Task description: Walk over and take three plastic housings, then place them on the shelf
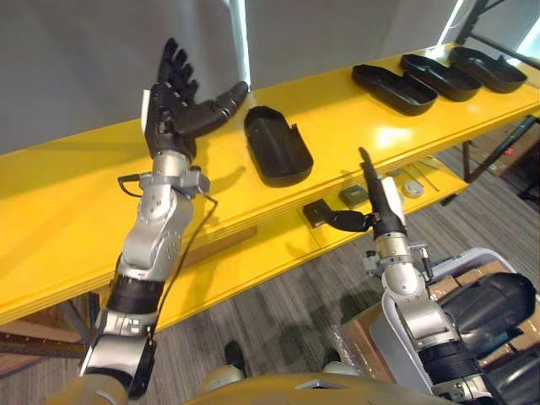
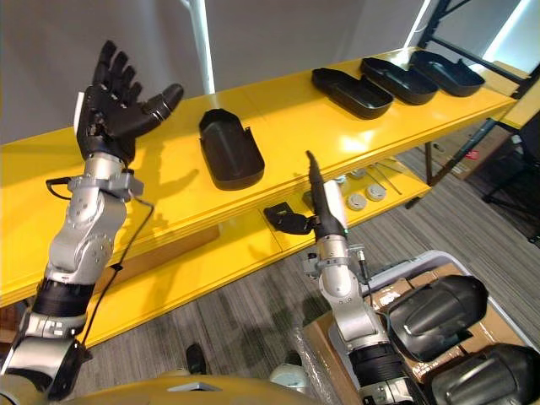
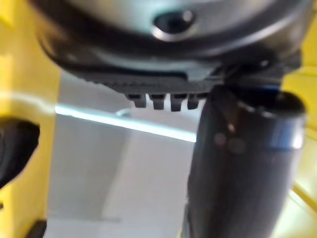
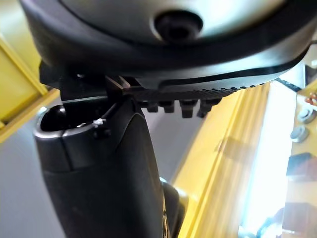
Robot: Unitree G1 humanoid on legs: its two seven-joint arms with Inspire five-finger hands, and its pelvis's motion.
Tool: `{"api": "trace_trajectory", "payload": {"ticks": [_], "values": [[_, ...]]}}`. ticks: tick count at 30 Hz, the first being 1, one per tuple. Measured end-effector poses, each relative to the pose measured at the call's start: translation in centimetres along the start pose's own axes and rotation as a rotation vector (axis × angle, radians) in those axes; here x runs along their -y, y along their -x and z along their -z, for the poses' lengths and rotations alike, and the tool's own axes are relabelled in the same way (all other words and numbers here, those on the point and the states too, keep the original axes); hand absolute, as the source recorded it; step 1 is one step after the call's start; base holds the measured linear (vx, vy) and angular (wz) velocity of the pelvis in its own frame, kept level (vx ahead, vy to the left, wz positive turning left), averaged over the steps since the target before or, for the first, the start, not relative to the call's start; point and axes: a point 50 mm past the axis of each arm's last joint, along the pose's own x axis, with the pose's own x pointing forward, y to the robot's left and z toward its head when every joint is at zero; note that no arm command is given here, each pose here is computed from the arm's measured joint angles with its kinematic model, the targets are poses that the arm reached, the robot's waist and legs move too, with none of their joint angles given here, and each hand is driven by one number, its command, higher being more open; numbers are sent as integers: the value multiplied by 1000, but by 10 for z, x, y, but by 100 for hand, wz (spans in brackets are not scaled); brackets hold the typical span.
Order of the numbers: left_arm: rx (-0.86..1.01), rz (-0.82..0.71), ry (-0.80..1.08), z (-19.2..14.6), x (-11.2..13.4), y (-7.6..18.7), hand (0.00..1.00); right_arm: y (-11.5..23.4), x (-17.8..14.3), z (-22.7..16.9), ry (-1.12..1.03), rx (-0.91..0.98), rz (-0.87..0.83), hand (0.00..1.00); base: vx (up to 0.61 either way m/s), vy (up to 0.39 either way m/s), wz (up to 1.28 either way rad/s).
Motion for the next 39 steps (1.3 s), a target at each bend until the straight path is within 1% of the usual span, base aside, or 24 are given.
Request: {"api": "trace_trajectory", "payload": {"ticks": [1,3,7,11,16,19,23,25,30,33,39], "values": [[-12,38,47,3,3,8,100,-6,3,1,35,5,19,100,-14,8,18],[-34,56,69,10,3,17,100,-9,7,2,50,4,48,100,-26,9,18],[-93,75,80,23,-3,35,100,-9,10,3,56,-2,90,100,-30,12,15],[-130,121,98,28,-5,55,100,-14,14,10,67,-31,116,100,-21,19,19],[-186,125,146,38,-9,72,100,-28,17,-3,58,22,134,100,-14,10,7],[-187,138,158,40,-9,78,100,-36,18,-12,53,55,145,100,11,4,11],[-140,149,168,36,-8,78,100,-50,20,-18,56,70,155,100,19,6,10],[-114,148,211,35,-8,78,100,-55,21,-23,52,86,171,100,4,8,12],[-117,141,218,35,-9,81,100,-64,28,-35,55,133,210,100,-21,13,5],[-122,128,251,37,-9,83,100,-66,35,-34,80,123,234,100,-26,17,8],[-142,103,266,41,-11,90,100,-83,41,-38,47,107,298,100,-24,1,3]]}}
